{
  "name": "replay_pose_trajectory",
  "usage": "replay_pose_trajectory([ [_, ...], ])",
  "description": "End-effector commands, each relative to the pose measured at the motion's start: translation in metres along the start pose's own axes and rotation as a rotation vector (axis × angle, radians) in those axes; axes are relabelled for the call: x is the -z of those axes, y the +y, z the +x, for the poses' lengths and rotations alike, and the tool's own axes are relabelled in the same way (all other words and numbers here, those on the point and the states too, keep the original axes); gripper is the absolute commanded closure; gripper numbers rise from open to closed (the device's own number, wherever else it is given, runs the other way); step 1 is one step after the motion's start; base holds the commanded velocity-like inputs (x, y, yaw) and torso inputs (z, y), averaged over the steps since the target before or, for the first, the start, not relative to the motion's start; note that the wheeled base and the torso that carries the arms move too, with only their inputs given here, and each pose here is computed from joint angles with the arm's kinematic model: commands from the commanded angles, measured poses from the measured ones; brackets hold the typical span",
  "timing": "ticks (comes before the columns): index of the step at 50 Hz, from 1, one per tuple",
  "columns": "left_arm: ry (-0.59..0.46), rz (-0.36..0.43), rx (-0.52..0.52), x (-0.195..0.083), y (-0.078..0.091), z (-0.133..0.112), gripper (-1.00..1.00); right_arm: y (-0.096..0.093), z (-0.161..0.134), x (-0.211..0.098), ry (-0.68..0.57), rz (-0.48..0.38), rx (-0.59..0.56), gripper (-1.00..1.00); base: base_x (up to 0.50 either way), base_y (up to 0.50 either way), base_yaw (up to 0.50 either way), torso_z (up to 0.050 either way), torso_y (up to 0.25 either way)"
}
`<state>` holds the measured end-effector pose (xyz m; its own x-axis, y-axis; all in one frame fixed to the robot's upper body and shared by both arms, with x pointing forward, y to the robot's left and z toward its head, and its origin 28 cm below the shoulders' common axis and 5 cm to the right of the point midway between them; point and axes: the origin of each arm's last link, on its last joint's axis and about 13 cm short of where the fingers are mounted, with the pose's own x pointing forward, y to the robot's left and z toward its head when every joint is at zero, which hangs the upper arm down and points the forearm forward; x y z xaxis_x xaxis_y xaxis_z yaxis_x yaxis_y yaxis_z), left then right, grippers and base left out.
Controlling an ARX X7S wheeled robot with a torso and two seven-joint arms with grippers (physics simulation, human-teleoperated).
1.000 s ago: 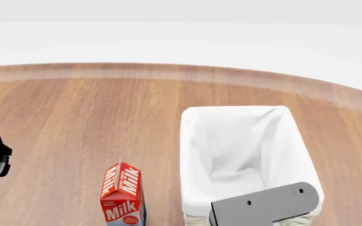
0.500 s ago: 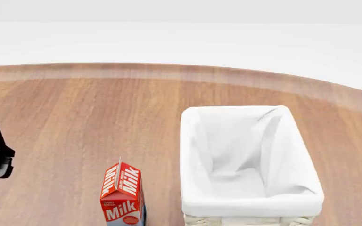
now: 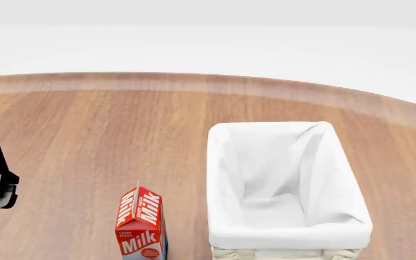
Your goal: Pick up the alphabet soup and the tomato sauce, and put them in the basket.
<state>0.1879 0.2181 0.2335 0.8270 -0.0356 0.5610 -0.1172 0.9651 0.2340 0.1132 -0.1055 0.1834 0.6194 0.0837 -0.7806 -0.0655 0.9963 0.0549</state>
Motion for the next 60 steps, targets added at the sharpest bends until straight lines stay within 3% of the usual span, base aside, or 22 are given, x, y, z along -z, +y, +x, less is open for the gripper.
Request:
replay_pose_trajectory([
  [1,0.003,0.000,0.000,0.001,0.000,0.000,-1.00,0.000,0.006,0.007,0.013,-0.056,0.007,-1.00,0.00,0.00,0.00,0.000,0.000],
  [21,0.001,0.000,-0.001,0.001,0.000,0.000,-1.00,0.000,0.013,0.019,0.056,-0.101,-0.001,-1.00,0.00,0.00,0.00,0.000,0.000],
  [29,0.003,-0.001,0.003,0.001,-0.001,0.000,-1.00,0.003,0.013,0.028,0.059,-0.230,-0.021,-1.00,0.00,0.00,0.00,0.000,0.000],
  [31,0.003,0.000,0.002,0.001,0.000,0.000,-1.00,0.003,0.013,0.028,0.082,-0.202,-0.035,-1.00,0.00,0.00,0.00,0.000,0.000],
  [42,0.004,-0.002,0.003,0.001,-0.001,-0.001,-1.00,0.004,0.014,0.029,0.058,-0.243,-0.040,-1.00,0.00,0.00,0.00,0.000,0.000],
  [49,0.005,-0.002,0.003,0.003,-0.001,-0.001,-1.00,0.005,0.018,0.033,0.000,-0.331,-0.022,-1.00,0.00,0.00,0.00,0.000,0.000],
  [60,0.008,-0.002,0.001,0.003,-0.001,-0.002,-1.00,0.006,0.022,0.038,0.029,-0.328,-0.034,-1.00,0.00,0.00,0.00,0.000,0.000],
])
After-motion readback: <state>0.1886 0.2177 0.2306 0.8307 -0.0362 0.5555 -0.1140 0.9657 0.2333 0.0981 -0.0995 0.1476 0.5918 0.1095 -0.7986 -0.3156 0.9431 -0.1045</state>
